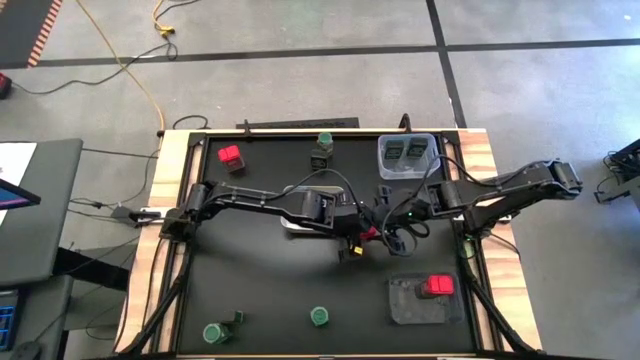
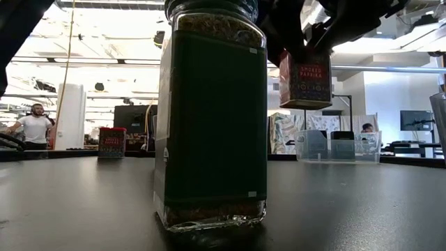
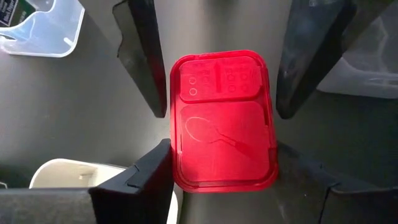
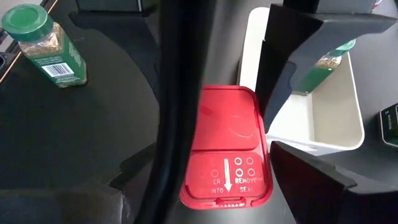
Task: Sort spices by type
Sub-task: Put the bottom red seasoning can into the black bin
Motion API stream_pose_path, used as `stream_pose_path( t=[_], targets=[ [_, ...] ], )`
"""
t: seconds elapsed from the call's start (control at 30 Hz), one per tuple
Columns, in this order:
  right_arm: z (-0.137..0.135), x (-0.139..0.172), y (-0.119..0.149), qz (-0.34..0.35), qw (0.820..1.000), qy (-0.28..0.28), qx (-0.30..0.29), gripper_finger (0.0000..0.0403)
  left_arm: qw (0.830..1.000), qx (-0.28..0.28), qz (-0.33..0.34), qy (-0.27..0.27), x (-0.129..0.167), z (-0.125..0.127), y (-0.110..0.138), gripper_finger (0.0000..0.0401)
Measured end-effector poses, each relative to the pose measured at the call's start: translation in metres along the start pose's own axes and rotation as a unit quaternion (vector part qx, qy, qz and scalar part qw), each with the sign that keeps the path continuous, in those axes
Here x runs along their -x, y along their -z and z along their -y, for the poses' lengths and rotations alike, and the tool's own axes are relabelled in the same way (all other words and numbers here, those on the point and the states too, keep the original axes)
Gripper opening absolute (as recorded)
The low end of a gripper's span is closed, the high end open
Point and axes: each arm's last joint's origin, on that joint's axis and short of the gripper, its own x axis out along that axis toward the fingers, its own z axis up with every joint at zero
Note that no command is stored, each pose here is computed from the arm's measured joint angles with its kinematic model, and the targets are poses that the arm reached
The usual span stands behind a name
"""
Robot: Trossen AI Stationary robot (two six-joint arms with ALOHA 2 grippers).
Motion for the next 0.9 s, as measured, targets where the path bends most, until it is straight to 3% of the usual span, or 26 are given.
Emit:
stream_pose_path(
  t=[0.33, 0.63, 0.9],
  targets=[
    [-0.0002, -0.0001, 0.0028, -0.015, 1.0, -0.001, -0.002, 0.0307, 1.0, 0.003, 0.007, 0.002, 0.0003, 0.0002, -0.0015, 0.0218],
    [-0.0002, -0.0002, 0.0033, -0.017, 1.0, -0.001, 0.0, 0.026, 1.0, 0.008, 0.007, 0.003, 0.0005, 0.0003, -0.0017, 0.0218],
    [-0.0002, -0.0003, 0.0036, -0.018, 1.0, -0.001, 0.0, 0.0252, 1.0, 0.008, 0.008, 0.003, 0.0009, 0.0002, -0.002, 0.0218]
  ],
)
